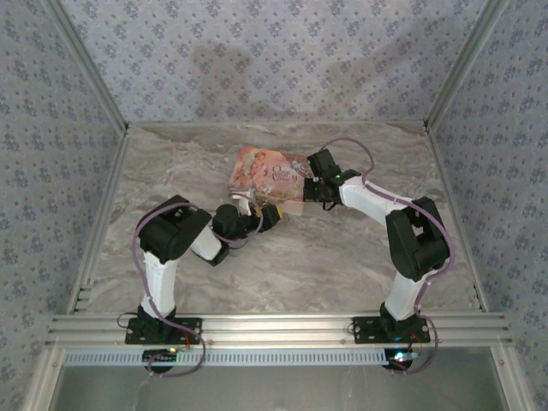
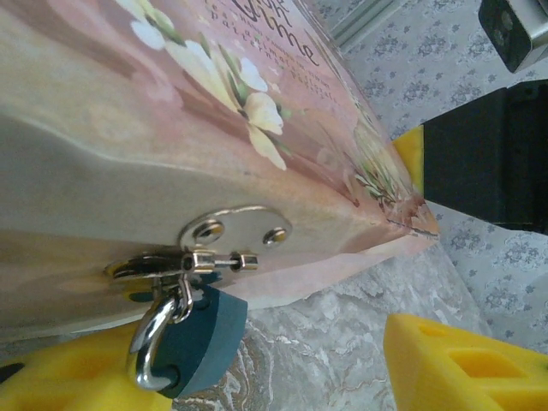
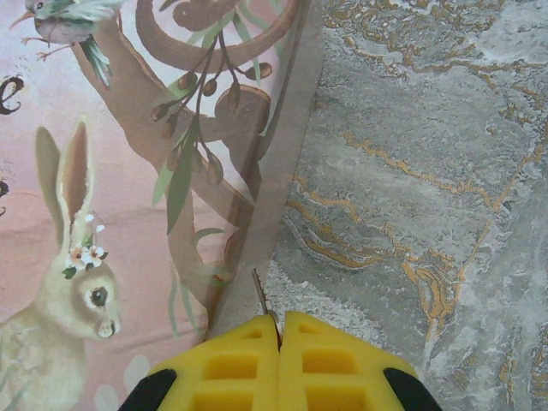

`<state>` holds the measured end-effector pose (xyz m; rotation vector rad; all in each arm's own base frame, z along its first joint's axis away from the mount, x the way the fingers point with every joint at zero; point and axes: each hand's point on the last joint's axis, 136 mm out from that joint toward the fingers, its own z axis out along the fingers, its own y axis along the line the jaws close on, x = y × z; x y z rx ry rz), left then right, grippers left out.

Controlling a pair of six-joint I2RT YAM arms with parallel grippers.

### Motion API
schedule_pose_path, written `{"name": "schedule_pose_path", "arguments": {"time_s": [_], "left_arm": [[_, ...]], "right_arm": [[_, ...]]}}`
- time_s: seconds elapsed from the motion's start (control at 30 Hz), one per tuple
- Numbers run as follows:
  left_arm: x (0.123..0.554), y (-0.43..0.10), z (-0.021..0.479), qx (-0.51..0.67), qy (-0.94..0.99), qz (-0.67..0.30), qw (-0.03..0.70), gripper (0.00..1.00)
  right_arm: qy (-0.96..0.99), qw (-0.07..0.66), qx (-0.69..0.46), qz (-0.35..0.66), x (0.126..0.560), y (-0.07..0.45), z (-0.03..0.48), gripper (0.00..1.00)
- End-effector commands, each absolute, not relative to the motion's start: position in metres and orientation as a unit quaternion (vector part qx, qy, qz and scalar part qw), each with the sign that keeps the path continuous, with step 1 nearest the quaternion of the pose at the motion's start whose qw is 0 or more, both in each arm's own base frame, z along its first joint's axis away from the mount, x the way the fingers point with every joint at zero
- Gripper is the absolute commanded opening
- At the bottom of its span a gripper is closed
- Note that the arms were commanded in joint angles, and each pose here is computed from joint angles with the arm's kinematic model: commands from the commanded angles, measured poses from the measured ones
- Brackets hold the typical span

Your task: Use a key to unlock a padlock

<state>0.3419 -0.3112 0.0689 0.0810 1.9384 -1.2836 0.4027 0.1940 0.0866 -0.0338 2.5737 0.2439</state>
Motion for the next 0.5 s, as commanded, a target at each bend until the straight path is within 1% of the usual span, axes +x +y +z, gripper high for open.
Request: {"name": "schedule_pose_path", "arguments": {"time_s": [0.0,0.27,0.37,0.47], "left_arm": [[0.343,-0.309,0.078,0.028,0.754,-0.513,0.410,0.61],[0.347,-0.292,0.077,0.008,0.757,-0.509,0.409,0.56],[0.348,-0.292,0.077,0.009,0.757,-0.513,0.405,0.49],[0.348,-0.295,0.076,0.009,0.756,-0.519,0.398,0.48]], "right_arm": [[0.955,0.280,-0.011,0.093,0.403,0.194,0.091,0.00],[0.955,0.280,-0.011,0.097,0.402,0.196,0.091,0.00],[0.955,0.281,-0.010,0.097,0.403,0.196,0.091,0.00],[0.955,0.281,-0.010,0.097,0.402,0.197,0.091,0.00]]}}
